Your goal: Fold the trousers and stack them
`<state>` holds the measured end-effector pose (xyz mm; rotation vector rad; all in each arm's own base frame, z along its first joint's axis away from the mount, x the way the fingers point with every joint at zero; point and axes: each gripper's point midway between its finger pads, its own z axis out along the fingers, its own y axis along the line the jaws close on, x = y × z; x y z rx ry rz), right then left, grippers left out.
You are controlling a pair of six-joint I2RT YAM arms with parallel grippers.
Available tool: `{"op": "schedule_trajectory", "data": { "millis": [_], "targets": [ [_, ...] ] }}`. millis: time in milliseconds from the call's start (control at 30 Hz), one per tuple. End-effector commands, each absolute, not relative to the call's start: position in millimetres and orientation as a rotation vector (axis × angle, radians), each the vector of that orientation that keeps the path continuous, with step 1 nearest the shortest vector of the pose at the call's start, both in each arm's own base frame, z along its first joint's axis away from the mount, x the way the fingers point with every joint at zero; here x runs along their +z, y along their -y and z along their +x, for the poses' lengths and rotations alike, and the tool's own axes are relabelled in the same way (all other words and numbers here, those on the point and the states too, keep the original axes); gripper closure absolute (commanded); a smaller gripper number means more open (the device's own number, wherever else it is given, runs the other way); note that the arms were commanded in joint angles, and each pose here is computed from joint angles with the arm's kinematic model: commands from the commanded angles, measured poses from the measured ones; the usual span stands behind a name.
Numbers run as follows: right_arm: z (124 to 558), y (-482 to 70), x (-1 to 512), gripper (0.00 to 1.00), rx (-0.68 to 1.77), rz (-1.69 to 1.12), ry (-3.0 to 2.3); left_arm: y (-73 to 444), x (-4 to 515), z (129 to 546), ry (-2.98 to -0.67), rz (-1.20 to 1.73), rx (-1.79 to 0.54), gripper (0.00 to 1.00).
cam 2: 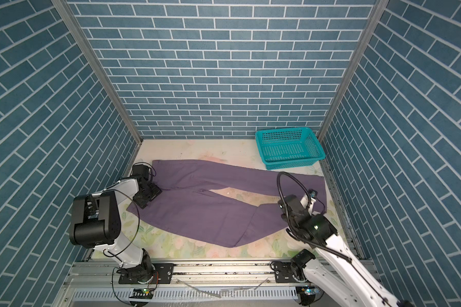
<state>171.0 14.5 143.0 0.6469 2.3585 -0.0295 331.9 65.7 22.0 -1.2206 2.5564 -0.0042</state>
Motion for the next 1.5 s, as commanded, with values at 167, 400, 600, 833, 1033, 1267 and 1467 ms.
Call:
{"op": "schedule_trajectory", "data": {
  "millis": [167,400,600,833,1033,1267,1467],
  "targets": [
    [216,-77,99,0.81,-0.188,0.393,-2.705,-63,36,336,-2.543,-1.207,-0.032,0.26],
    [271,-142,66,0.48,-0.103,0.141,-2.83,-64,49,323,-2.514,-1.201,-0.022,0.25],
    [277,-157,34,0.45,-0.066,0.114,-2.885,-64,45,317,-2.524,-1.206,-0.011,0.24],
    [278,-160,14,0.53,-0.068,0.114,-2.906,-63,36,315,-2.544,-1.21,-0.009,0.24],
    [278,-146,26,0.99,-0.099,0.146,-2.883,-62,30,315,-2.546,-1.21,-0.01,0.25],
    [258,-88,90,1.0,-0.203,0.303,-2.755,-58,24,323,-2.551,-1.209,-0.05,0.25],
    [187,-22,124,1.0,-0.238,0.675,-2.587,-58,22,330,-2.529,-1.217,-0.078,0.28]
  ]
}}
